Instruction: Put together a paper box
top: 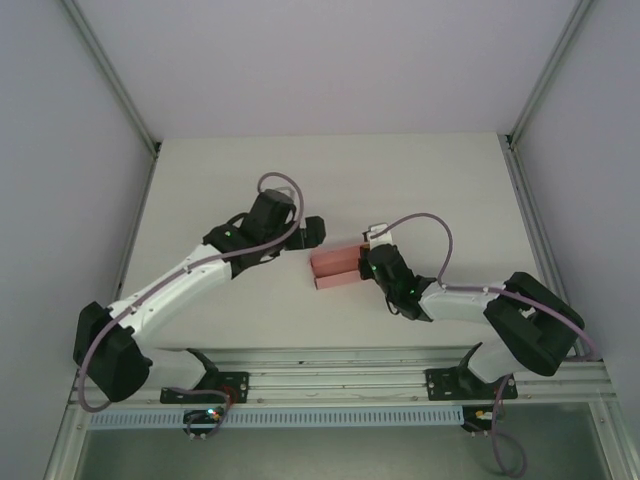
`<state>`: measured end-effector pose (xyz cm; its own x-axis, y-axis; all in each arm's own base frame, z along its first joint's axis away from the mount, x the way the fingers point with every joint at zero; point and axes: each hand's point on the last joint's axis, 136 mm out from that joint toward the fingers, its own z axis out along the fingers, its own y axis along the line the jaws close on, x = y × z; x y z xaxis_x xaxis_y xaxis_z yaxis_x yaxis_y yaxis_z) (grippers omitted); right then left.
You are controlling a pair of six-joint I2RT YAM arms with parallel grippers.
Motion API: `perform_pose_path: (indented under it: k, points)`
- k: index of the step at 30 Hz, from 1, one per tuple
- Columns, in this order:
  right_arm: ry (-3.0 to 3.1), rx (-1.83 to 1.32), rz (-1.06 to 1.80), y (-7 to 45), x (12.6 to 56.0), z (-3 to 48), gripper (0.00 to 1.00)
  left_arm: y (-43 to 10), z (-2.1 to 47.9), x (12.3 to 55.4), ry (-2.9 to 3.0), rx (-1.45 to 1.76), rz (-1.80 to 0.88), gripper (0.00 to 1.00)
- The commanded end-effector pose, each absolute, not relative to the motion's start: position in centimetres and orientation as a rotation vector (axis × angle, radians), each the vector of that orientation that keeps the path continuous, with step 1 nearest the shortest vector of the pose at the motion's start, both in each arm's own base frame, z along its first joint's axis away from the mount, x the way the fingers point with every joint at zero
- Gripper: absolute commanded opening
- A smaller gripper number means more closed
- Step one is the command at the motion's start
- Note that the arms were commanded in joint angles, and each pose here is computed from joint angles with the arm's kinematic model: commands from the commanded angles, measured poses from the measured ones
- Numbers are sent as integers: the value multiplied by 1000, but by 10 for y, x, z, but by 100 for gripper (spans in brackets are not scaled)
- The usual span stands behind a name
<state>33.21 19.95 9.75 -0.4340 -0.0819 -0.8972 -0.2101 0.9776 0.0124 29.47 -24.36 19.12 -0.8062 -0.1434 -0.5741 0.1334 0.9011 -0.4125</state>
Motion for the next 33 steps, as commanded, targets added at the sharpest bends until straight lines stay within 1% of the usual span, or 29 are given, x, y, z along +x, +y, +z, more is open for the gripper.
perform_pose_path:
  k: [1, 7, 12, 16, 19, 21, 22, 23, 24, 28, 31, 33]
  points:
    - [1989, -234, 104, 198, 329, 99, 10, -242, 157, 286, 2568, -143, -659, 100]
    - [2000, -260, 97, 199, 322, 97, 11, -261, 117, 283, 2657, -202, -766, 100]
    - [2034, -260, 131, 198, 313, 91, 14, -265, 91, 278, 2714, -225, -761, 100]
    - [2076, -266, 136, 196, 306, 80, 15, -267, 80, 275, 2722, -230, -779, 93]
    - [2095, -270, 144, 195, 301, 75, 22, -268, 70, 274, 2737, -231, -785, 88]
    - [2124, -284, 143, 194, 297, 68, 30, -268, 64, 273, 2751, -232, -778, 85]
    - [2118, -271, 158, 194, 296, 75, 33, -269, 62, 273, 2755, -233, -775, 85]
    - [2127, -277, 164, 193, 293, 76, 40, -269, 60, 273, 2757, -230, -771, 84]
    - [2136, -283, 164, 192, 291, 77, 44, -269, 58, 274, 2759, -231, -769, 84]
    - [2203, -242, 154, 176, 275, 77, 48, -267, 52, 273, 2770, -226, -752, 83]
    - [2297, -232, 137, 163, 256, 71, 56, -269, 48, 274, 2773, -222, -759, 80]
    - [2369, -228, 126, 154, 242, 66, 59, -272, 46, 274, 2779, -209, -768, 79]
